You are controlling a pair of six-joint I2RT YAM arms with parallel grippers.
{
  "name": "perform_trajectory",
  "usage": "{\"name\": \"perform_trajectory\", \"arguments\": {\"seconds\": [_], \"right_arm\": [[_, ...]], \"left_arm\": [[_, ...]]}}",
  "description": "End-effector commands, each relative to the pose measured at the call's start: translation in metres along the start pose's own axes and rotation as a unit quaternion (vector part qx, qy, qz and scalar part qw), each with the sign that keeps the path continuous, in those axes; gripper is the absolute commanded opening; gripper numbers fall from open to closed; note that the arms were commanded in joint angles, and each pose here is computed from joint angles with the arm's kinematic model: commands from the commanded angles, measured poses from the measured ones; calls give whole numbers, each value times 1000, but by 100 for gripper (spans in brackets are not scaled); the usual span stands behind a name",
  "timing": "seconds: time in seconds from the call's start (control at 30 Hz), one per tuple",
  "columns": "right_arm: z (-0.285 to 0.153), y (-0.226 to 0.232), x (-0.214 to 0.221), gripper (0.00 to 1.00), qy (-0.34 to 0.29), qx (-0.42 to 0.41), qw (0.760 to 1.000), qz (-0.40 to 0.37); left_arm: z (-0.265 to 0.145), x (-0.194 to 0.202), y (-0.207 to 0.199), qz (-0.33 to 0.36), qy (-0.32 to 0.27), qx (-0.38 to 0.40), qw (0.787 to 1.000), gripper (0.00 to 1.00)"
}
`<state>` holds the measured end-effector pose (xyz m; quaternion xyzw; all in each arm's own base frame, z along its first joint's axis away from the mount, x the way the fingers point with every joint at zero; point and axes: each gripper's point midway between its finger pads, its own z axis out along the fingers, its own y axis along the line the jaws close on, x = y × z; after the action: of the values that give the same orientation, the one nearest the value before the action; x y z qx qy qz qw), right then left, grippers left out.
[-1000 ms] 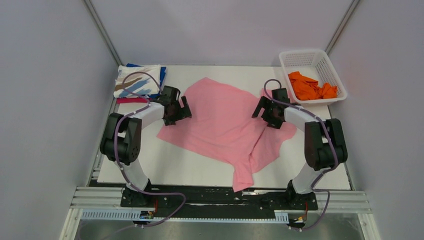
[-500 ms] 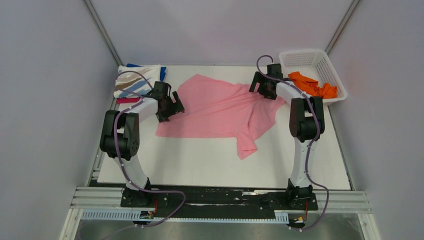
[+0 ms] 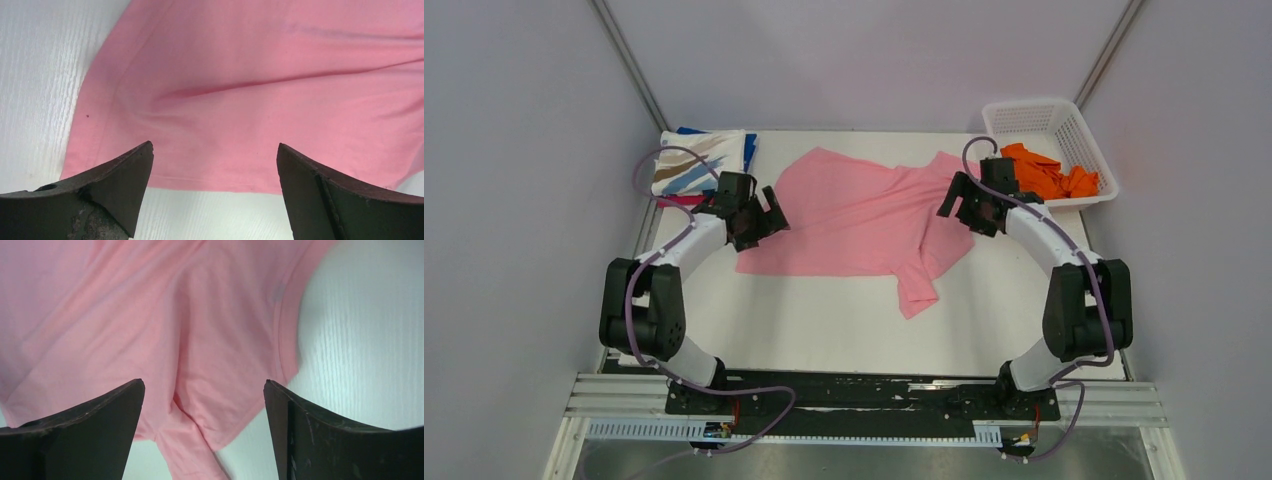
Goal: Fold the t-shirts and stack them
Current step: Flatten out the tshirt
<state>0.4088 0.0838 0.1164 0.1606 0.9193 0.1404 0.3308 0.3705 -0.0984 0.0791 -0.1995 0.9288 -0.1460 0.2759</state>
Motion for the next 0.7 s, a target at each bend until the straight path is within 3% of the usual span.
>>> {"name": "perform_trajectory", "arguments": {"seconds": [0.0,0.17,0.4,0.47,0.53,0.63,0.67], "right_arm": [[-5,-6,60,85,72,28,997,30],[3,-9,103,70,121,49,991,38],[21,-5,131,53,159,66,985,25],[21,-10,135,44,163,77,983,26],[19,-17,138,27,160,93,982,26],[15,-37,123,3,121,145,982,11],[10,-42,116,0,110,162,981,3]], "left_arm": [[2,16,9,6,7,0,1000,100],[20,27,25,-2,16,-23,1000,100],[40,38,41,-12,43,-53,998,100],[39,39,45,-15,42,-61,997,100],[37,39,49,-17,40,-69,997,100],[34,35,56,-17,30,-86,996,100],[33,34,58,-18,29,-89,995,100]]}}
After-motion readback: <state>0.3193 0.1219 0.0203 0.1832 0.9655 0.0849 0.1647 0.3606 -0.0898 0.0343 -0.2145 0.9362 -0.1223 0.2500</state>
